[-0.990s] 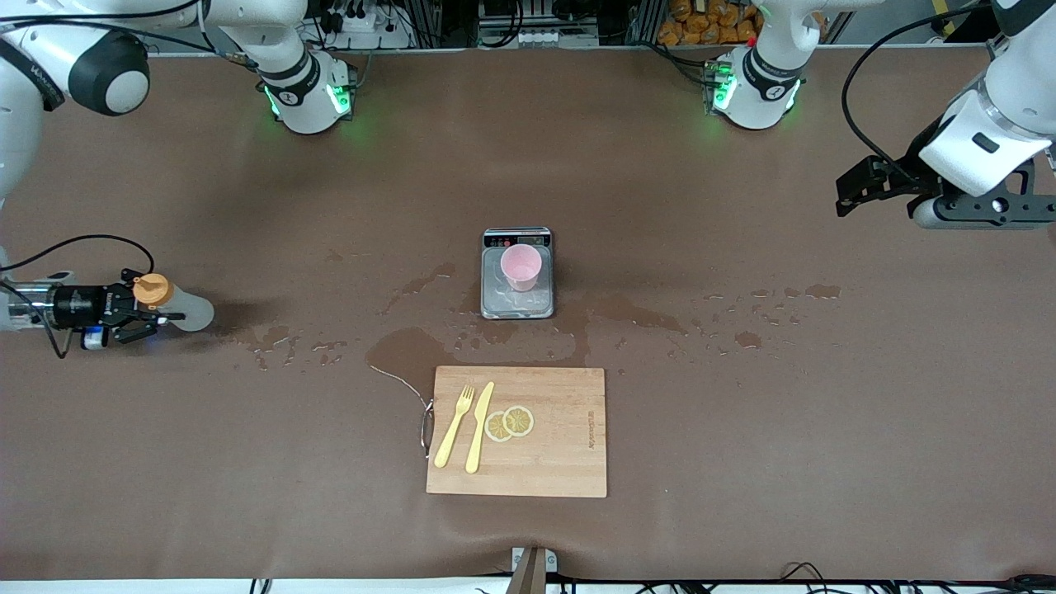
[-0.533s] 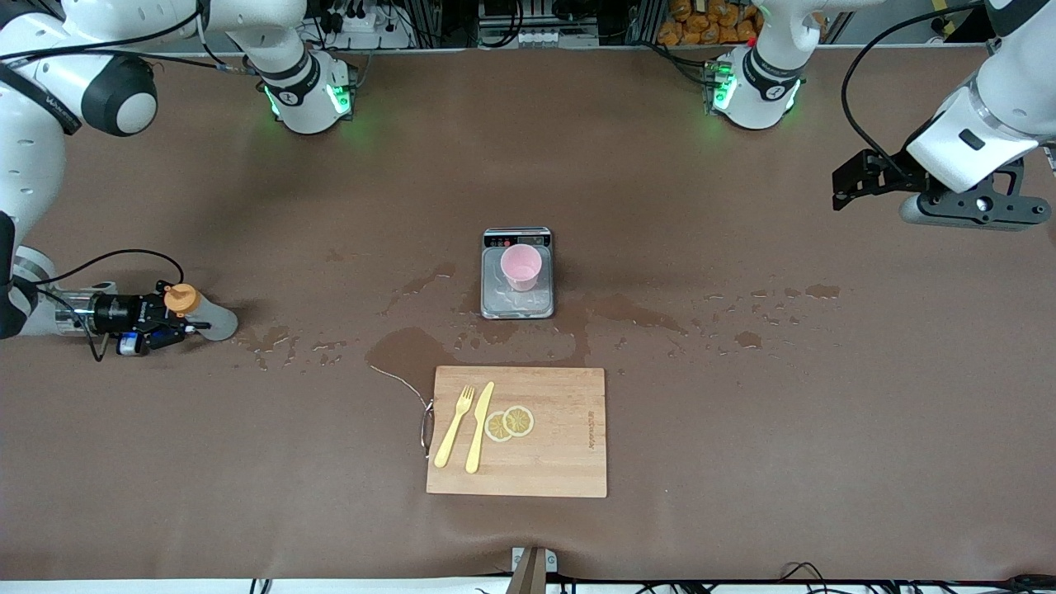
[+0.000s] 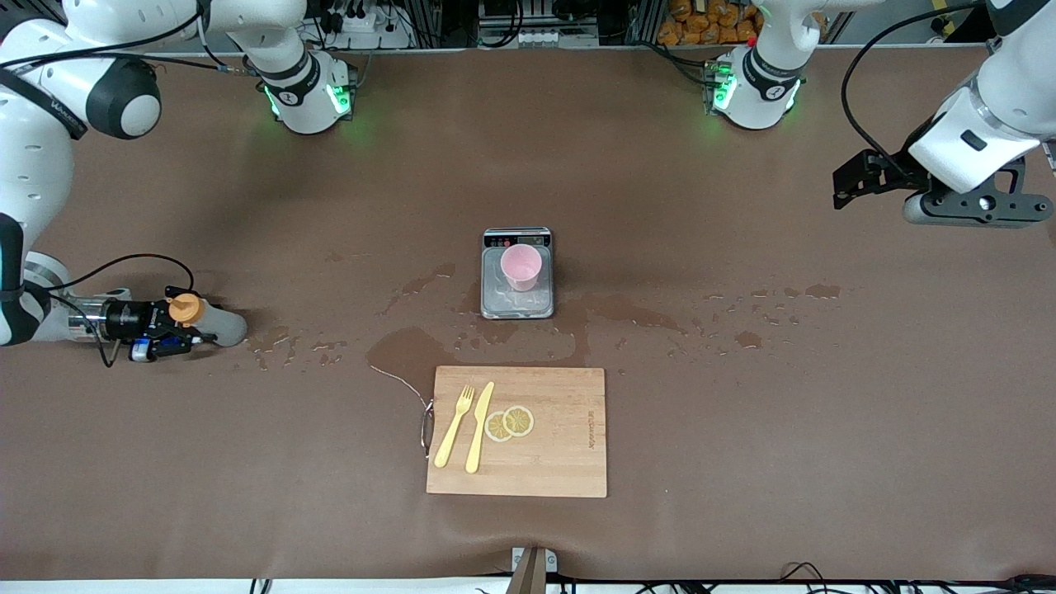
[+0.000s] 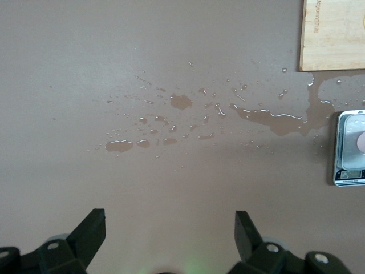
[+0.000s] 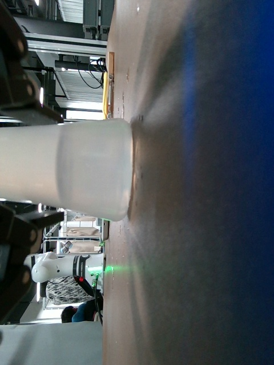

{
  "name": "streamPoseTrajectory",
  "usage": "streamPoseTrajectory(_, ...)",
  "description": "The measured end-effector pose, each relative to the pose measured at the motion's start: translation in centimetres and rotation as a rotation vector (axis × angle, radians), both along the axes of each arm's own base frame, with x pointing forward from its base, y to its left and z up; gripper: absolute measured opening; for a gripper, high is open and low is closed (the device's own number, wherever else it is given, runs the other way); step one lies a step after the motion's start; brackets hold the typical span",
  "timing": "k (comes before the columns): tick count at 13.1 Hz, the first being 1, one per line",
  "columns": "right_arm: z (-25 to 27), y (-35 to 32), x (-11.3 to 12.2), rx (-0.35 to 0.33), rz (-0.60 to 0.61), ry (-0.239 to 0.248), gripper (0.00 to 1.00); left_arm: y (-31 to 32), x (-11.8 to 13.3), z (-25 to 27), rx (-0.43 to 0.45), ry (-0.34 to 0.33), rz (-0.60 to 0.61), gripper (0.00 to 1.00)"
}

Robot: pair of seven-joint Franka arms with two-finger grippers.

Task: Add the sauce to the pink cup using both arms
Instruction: 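Lower the bottle onto the table and open the right gripper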

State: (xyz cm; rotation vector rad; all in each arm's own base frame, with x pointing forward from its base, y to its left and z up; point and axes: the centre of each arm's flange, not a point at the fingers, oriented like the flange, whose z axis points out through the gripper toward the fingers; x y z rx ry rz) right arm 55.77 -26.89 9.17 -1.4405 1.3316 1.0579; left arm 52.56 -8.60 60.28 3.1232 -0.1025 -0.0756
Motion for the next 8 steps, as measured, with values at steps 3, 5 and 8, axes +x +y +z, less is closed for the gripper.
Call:
streamPoseTrajectory(3,0.7,-0.6,0.9,-0.039,0.000,-0.023,1.00,1.9,0.2,-0.6,0.001,0.010,0.037,1.00)
streamPoseTrajectory(5,2.3,-1.6,2.2,-0.095,0.016,-0.022,1.00,2.3,0.3,-0.8,0.001,0.011,0.043,1.00)
streamPoseTrajectory(8,6.7,-3.2,4.5,-0.223,0.073,-0.001,1.00,2.1,0.4,-0.9,-0.003,-0.002,0.054,1.00)
